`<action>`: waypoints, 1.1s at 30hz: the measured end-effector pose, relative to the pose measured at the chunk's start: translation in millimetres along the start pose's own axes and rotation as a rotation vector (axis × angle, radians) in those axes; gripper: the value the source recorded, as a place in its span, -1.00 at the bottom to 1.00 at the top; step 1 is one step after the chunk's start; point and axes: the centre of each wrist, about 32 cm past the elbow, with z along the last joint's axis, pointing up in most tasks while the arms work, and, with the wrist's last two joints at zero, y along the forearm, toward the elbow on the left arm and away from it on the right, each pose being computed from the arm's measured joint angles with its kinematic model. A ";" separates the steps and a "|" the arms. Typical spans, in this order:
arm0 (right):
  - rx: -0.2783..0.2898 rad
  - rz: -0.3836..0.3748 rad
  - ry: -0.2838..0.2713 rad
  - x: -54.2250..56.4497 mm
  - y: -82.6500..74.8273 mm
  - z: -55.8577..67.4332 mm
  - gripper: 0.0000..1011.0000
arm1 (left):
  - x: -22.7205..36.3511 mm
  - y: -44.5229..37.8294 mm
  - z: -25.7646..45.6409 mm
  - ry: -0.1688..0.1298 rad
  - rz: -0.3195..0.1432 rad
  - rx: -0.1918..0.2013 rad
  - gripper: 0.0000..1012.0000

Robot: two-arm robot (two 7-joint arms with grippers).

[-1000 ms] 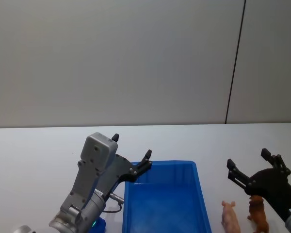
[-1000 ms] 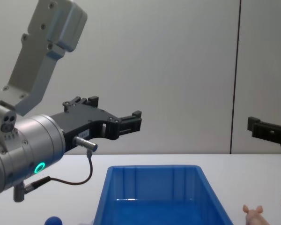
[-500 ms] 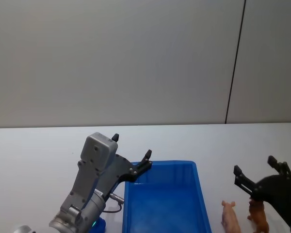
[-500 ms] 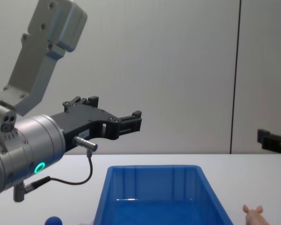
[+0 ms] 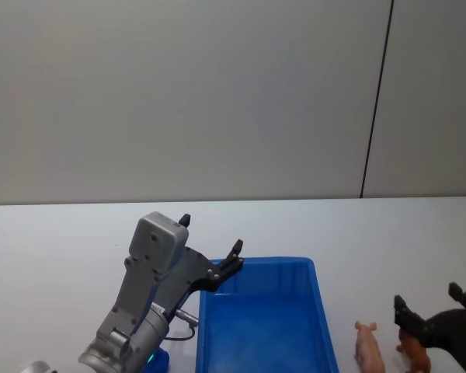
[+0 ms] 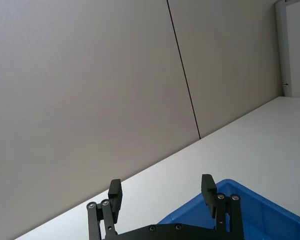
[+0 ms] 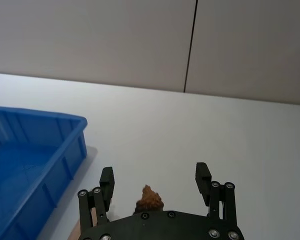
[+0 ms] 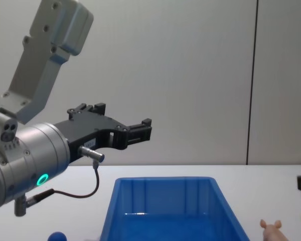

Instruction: Pick up the two dolls from the table and place them into the box.

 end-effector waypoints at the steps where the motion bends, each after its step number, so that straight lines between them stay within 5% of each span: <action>1: -0.007 -0.003 0.000 0.1 -0.8 -0.7 0.98 | 0.0 0.0 0.0 0.000 0.000 0.000 0.98; 23: -0.161 -0.021 -0.030 -7.3 -11.8 -27.9 0.98 | 0.0 0.0 0.0 0.000 0.000 0.000 0.98; 33: -0.197 -0.018 -0.039 -12.3 -13.2 -40.0 0.56 | 0.0 0.0 0.0 0.000 0.000 0.000 0.98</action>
